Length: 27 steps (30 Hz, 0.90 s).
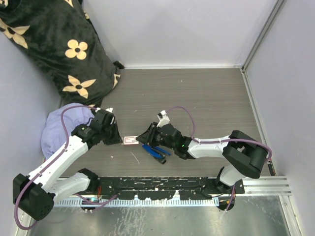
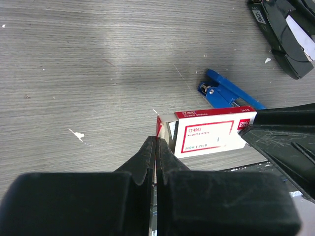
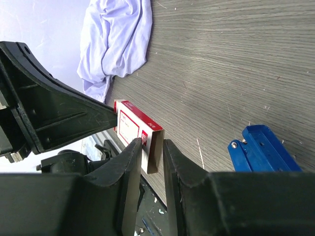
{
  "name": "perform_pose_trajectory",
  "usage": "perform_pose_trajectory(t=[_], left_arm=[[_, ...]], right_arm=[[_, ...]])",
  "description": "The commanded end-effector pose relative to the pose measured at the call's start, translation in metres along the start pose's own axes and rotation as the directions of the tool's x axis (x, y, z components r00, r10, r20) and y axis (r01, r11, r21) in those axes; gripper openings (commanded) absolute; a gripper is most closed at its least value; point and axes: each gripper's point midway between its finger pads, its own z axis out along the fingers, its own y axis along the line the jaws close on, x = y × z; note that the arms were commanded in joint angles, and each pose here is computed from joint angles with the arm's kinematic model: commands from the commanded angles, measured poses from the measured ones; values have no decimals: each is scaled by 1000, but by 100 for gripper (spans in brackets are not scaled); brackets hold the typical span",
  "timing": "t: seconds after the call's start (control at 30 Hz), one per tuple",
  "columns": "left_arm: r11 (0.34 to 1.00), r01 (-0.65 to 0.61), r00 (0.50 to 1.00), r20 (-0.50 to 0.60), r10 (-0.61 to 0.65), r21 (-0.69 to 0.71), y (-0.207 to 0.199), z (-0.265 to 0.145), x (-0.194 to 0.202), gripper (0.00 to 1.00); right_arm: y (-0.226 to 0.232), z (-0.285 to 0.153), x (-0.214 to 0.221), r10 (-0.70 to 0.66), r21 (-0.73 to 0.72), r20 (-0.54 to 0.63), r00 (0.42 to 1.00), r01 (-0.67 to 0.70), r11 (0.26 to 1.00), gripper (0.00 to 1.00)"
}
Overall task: Load the staples into the stapler
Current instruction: Open the staple box at the center of the board.
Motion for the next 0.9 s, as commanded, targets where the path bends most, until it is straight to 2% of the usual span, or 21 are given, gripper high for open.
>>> perform_pose_trajectory(t=[0.0, 0.07, 0.17, 0.3, 0.87], left_arm=[[998, 4, 999, 53, -7, 56, -15, -11, -16, 0], [999, 4, 998, 55, -7, 50, -13, -11, -17, 0], [999, 6, 998, 57, -9, 45, -12, -11, -16, 0], [999, 9, 998, 62, -12, 49, -13, -11, -17, 0], [998, 12, 998, 68, -16, 56, -14, -13, -19, 0]], right_arm=[[28, -3, -18, 14, -82, 54, 998, -9, 997, 29], [28, -2, -17, 11, -80, 48, 999, -7, 997, 31], [26, -2, -16, 8, -68, 44, 999, -5, 998, 42], [24, -3, -17, 8, -60, 50, 999, -5, 998, 44], [30, -4, -16, 10, -80, 38, 999, -7, 997, 31]])
